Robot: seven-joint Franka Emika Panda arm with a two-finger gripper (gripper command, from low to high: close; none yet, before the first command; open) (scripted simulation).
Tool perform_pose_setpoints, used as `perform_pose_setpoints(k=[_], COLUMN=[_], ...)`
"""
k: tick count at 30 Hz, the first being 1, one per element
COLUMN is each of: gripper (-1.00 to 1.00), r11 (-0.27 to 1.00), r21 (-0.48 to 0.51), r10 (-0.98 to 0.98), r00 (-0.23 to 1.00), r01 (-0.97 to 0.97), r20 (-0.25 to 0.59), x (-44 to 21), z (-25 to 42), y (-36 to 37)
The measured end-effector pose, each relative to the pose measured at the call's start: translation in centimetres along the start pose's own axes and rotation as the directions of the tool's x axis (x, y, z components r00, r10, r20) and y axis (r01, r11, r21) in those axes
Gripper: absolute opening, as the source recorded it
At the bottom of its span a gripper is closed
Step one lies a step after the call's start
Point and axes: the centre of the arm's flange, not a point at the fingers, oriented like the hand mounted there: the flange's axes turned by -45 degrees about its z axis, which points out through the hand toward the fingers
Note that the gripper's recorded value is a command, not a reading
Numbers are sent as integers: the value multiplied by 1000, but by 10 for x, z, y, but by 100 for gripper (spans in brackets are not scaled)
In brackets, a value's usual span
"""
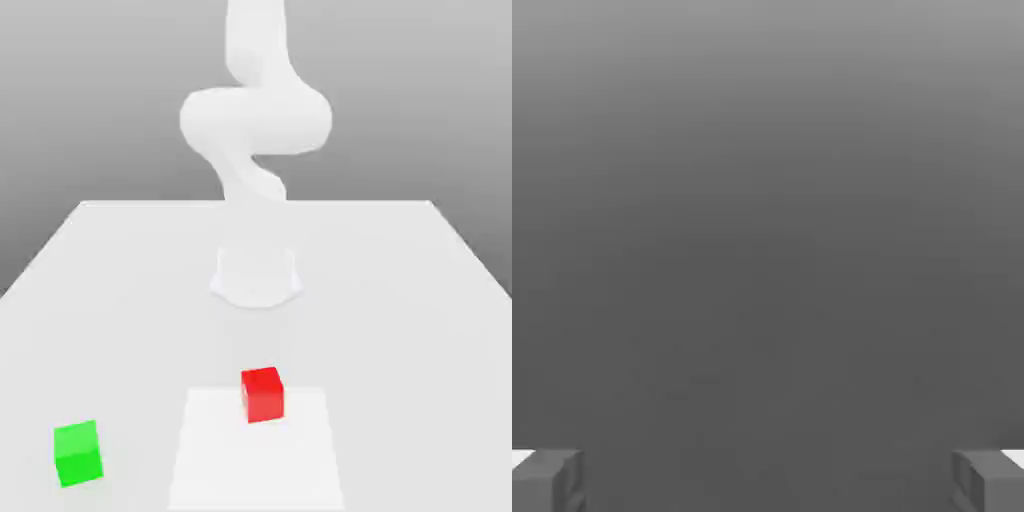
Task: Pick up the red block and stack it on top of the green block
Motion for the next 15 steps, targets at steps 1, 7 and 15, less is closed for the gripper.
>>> perform_pose_setpoints(k=[1, 7, 15], gripper=[0, 0, 0], r11=[1000, 997, 984], r21=[2, 27, 103], r10=[-11, -77, -176], r00=[999, 964, 823], r01=[11, 72, 143], r20=[38, 256, 540], x=[-8, -80, -242], z=[26, 162, 288], y=[0, -3, -8])
